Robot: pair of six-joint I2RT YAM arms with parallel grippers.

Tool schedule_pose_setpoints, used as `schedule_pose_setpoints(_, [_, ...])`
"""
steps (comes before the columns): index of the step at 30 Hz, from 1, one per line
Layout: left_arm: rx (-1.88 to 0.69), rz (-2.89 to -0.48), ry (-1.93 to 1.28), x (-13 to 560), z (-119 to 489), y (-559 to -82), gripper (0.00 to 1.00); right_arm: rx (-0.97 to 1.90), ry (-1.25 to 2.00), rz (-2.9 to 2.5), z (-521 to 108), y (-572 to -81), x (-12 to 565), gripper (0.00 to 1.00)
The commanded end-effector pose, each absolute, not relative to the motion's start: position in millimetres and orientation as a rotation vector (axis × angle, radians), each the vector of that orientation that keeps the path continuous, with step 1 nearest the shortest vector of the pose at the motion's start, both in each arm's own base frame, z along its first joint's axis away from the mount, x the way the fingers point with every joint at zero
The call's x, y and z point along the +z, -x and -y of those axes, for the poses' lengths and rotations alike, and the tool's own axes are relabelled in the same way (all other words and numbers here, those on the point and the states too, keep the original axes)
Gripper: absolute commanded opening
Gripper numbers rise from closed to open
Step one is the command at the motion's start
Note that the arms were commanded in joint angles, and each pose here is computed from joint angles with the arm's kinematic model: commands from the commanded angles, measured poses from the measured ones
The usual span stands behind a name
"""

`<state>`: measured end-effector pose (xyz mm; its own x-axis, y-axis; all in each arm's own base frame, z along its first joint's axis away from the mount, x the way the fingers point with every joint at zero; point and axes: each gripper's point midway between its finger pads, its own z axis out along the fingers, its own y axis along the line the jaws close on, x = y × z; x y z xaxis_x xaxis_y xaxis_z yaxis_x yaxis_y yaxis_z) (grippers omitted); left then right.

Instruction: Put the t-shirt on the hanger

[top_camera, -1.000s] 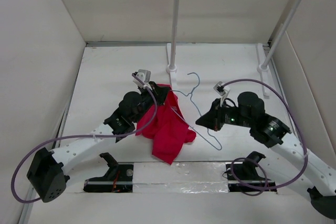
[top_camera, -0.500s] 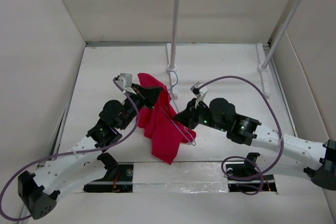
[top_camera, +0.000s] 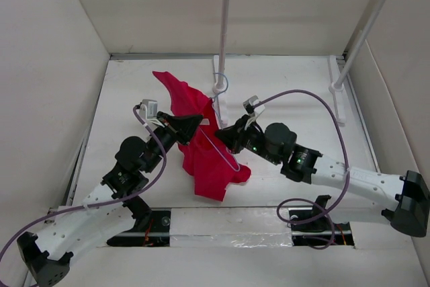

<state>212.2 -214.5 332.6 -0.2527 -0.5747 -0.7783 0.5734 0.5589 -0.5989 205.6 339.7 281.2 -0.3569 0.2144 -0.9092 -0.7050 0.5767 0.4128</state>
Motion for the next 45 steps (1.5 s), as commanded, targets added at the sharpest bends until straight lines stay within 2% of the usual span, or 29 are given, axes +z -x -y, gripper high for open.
schedule_pose_setpoints(1, [-1.161, -1.42, -0.056, 347.6, 224.0, -202.1, 0.0, 1.034, 0.299, -1.418, -340.5, -225.8, 362.2, 0.0])
schedule_pose_setpoints(5, [-1.201, -1.41, -0.131, 349.5, 233.5, -193.9, 0.0, 1.103, 0.319, -1.334, -358.7, -225.5, 374.2, 0.0])
schedule_pose_setpoints(11, [-1.205, -1.411, -0.232, 364.2, 240.7, -185.6, 0.0, 1.167, 0.398, -1.322, -392.8, -226.6, 339.1, 0.0])
schedule_pose_setpoints(16, [-1.167, -1.422, -0.192, 371.2, 232.3, -189.0, 0.0, 1.177, 0.366, -1.309, -386.8, -225.7, 326.0, 0.0])
schedule_pose_setpoints(18, [-1.153, -1.434, -0.155, 370.6, 228.3, -192.4, 0.13, 1.175, 0.362, -1.284, -379.8, -222.6, 331.9, 0.0])
schedule_pose_setpoints(19, [-1.137, -1.427, -0.117, 372.4, 222.4, -195.4, 0.25, 1.169, 0.364, -1.285, -377.1, -221.6, 330.6, 0.0])
schedule_pose_setpoints(23, [-1.096, -1.409, -0.038, 379.2, 209.1, -201.7, 0.41, 1.165, 0.342, -1.248, -362.4, -216.4, 343.7, 0.0])
schedule_pose_setpoints(30, [-1.093, -1.357, 0.008, 404.3, 201.5, -203.9, 0.4, 1.192, 0.337, -1.25, -350.1, -205.8, 336.8, 0.0])
schedule_pose_setpoints(34, [-1.097, -1.32, 0.154, 408.0, 187.2, -212.9, 0.4, 1.198, 0.344, -1.254, -344.8, -201.0, 329.1, 0.0])
schedule_pose_setpoints(41, [-1.076, -1.366, 0.285, 402.4, 188.4, -233.6, 0.55, 1.214, 0.368, -1.249, -338.7, -192.0, 327.9, 0.0])
schedule_pose_setpoints(45, [-1.061, -1.392, 0.32, 404.3, 192.9, -243.2, 0.59, 1.216, 0.361, -1.236, -332.7, -189.0, 332.5, 0.0])
